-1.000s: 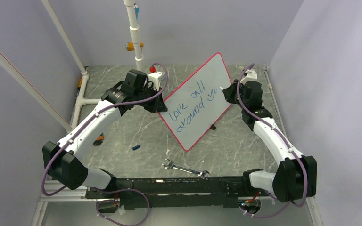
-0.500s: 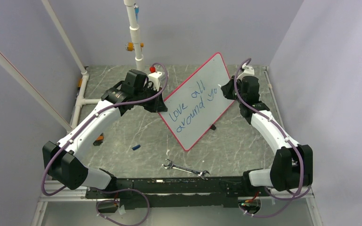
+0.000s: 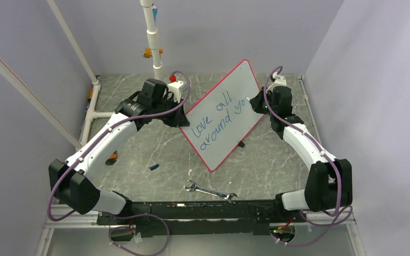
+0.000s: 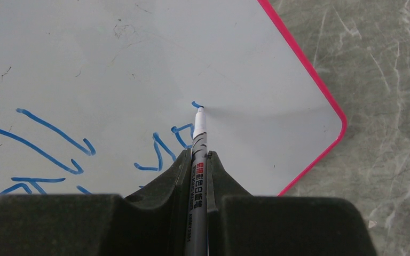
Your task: Write a sentence on the whiteboard
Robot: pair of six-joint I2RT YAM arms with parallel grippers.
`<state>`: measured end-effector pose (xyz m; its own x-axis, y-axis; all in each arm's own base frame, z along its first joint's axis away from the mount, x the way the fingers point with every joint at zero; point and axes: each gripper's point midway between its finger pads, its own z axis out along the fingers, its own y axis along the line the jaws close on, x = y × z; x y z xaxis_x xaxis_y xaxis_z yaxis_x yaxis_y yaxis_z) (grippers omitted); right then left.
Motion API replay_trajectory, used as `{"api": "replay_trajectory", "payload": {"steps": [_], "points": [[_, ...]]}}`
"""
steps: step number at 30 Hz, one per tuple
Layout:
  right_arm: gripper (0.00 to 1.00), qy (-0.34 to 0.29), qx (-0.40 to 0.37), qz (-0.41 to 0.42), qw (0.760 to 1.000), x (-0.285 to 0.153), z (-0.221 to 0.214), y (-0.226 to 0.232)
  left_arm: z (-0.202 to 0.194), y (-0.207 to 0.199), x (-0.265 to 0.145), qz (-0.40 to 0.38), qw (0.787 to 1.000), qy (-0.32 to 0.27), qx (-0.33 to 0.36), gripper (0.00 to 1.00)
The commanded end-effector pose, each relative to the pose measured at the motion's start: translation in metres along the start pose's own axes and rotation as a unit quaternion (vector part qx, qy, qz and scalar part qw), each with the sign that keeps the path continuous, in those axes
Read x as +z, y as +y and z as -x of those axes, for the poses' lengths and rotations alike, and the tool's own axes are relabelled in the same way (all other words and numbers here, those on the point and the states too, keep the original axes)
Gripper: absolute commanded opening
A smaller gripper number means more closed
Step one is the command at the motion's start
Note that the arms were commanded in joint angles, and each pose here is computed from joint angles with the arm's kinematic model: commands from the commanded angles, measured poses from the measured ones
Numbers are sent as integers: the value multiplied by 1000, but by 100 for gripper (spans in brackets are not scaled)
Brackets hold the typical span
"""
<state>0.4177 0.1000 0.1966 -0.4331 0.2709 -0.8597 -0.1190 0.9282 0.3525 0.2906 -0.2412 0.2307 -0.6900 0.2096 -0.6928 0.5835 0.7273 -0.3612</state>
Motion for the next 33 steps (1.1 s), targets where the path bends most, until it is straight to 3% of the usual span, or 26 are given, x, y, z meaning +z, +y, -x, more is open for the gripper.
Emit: {"api": "replay_trajectory", "payload": {"steps": [1, 17, 33], "points": [[0, -17, 0, 19, 1000, 1, 11, 8, -48, 84, -2, 187, 975, 102, 60, 0], [0, 1, 4, 0, 1000, 0, -9, -4, -49, 84, -2, 187, 975, 104, 59, 0], [0, -13, 7, -7, 1000, 9, 13, -6, -51, 84, 0, 187, 975, 107, 59, 0]]}}
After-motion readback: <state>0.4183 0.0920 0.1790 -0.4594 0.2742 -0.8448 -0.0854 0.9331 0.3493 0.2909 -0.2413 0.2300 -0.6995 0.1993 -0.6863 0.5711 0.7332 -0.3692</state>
